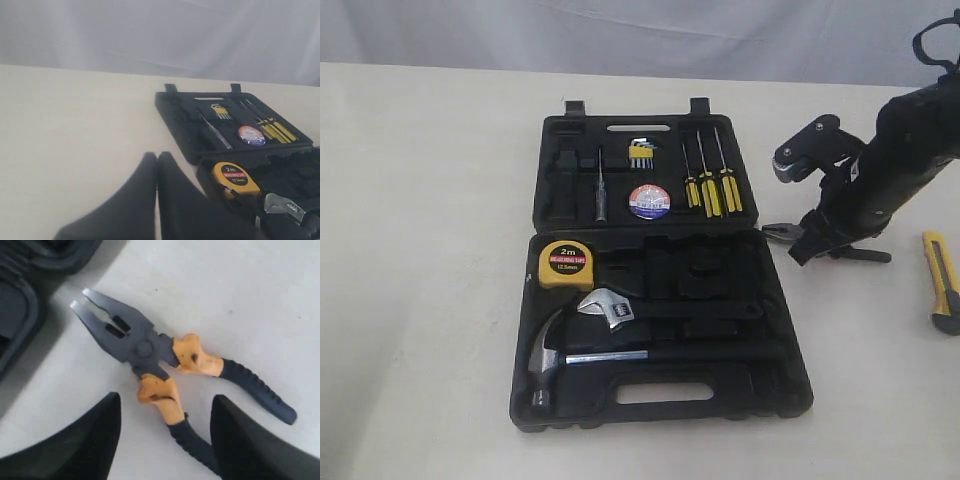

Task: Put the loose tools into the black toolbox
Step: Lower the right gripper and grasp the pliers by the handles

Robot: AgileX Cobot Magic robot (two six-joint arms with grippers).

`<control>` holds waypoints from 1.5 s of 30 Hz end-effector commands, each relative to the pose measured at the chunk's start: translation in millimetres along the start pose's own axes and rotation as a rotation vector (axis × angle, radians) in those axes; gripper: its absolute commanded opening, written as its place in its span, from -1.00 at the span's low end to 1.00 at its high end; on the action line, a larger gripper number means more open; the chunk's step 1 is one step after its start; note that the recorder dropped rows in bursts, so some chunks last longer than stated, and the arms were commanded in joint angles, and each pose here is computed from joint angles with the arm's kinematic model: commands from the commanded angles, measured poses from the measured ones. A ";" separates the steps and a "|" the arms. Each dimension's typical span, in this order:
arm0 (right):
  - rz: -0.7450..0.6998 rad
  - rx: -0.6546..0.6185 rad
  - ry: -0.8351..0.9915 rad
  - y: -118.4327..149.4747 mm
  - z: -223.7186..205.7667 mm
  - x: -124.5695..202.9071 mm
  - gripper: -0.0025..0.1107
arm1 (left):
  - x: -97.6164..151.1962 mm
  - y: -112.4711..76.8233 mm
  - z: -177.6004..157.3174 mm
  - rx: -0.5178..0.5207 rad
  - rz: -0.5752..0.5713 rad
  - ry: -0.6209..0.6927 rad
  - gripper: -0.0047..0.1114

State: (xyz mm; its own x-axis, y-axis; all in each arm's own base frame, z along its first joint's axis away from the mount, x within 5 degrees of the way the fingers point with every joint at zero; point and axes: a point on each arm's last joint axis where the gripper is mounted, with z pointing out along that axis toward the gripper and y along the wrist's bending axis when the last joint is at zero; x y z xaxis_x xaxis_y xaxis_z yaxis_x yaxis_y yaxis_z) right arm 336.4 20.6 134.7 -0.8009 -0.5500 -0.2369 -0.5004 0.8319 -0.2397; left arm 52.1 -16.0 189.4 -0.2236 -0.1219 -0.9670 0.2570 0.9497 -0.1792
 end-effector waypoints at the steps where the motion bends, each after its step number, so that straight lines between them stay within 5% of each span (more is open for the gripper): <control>1: -0.142 0.069 0.030 -8.1 -0.6 2.5 -0.04 | 0.8 0.1 0.6 0.002 0.008 0.004 -0.92; 11: -0.207 0.098 -0.048 -5.0 -8.4 -20.8 -0.05 | 0.8 0.1 0.6 0.002 0.008 0.004 -0.92; 17: -0.245 0.079 -0.020 2.9 -1.9 -21.2 -0.29 | 0.8 0.1 0.6 0.002 0.008 0.004 -0.92; 25: -0.240 0.047 0.014 9.7 8.2 -19.5 -0.27 | 0.8 0.1 0.6 0.002 0.008 0.004 -0.92; 31: -0.290 0.052 -0.012 17.7 7.0 -25.7 0.11 | 0.8 0.1 0.6 0.002 0.008 0.004 -0.92; 45: -0.340 0.033 -0.035 23.4 30.8 -27.5 -0.03 | 0.8 0.1 0.6 0.002 0.008 0.004 -0.92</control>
State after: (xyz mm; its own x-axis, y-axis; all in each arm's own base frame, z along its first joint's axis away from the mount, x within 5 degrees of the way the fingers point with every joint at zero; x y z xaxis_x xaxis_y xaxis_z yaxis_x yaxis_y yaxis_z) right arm 355.8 52.5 116.0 -0.5940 -0.7817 -0.1899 -0.7044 0.6195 -0.3464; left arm 52.1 -16.0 189.4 -0.2236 -0.1219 -0.9670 0.2570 0.9497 -0.1792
